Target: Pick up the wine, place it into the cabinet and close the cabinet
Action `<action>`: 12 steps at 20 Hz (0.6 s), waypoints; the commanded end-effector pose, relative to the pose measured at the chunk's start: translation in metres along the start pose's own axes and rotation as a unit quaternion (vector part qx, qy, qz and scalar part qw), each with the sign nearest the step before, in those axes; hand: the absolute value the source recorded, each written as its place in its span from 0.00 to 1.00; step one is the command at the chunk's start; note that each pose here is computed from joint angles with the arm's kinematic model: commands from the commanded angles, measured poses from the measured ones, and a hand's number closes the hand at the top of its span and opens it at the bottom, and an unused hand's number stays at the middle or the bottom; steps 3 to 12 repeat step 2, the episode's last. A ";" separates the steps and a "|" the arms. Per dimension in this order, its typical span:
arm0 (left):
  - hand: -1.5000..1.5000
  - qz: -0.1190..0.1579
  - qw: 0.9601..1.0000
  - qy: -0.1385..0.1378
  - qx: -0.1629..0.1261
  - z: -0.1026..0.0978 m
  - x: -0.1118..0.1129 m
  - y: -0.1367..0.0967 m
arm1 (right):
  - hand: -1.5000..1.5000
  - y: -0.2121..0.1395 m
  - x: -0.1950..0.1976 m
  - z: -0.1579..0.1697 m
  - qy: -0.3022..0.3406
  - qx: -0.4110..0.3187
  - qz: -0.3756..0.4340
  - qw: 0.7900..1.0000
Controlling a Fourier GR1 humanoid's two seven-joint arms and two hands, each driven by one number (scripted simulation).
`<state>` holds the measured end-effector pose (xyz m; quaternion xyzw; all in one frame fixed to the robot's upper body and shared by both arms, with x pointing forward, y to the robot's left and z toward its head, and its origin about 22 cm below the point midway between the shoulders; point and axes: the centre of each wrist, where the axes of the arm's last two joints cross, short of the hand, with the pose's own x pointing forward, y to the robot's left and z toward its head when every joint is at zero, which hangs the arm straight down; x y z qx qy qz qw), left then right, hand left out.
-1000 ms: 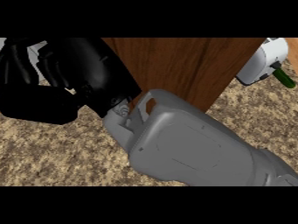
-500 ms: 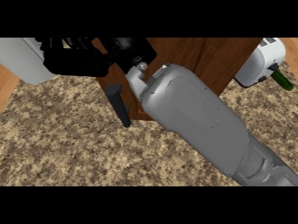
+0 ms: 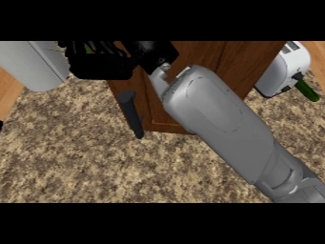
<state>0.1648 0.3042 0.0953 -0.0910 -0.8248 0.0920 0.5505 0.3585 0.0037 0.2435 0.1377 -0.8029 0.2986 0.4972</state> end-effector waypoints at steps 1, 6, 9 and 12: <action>0.00 0.003 1.000 0.007 -0.003 0.001 0.000 0.001 | 1.00 -0.041 -0.045 0.001 0.073 -0.071 0.034 0.994; 0.00 0.001 1.000 -0.004 -0.004 -0.008 0.015 0.000 | 1.00 -0.047 -0.039 0.001 0.057 -0.082 0.030 0.995; 0.00 0.001 1.000 -0.004 -0.004 -0.008 0.015 0.000 | 1.00 -0.047 -0.039 0.001 0.057 -0.082 0.030 0.995; 0.00 0.001 1.000 -0.004 -0.004 -0.008 0.015 0.000 | 1.00 -0.047 -0.039 0.001 0.057 -0.082 0.030 0.995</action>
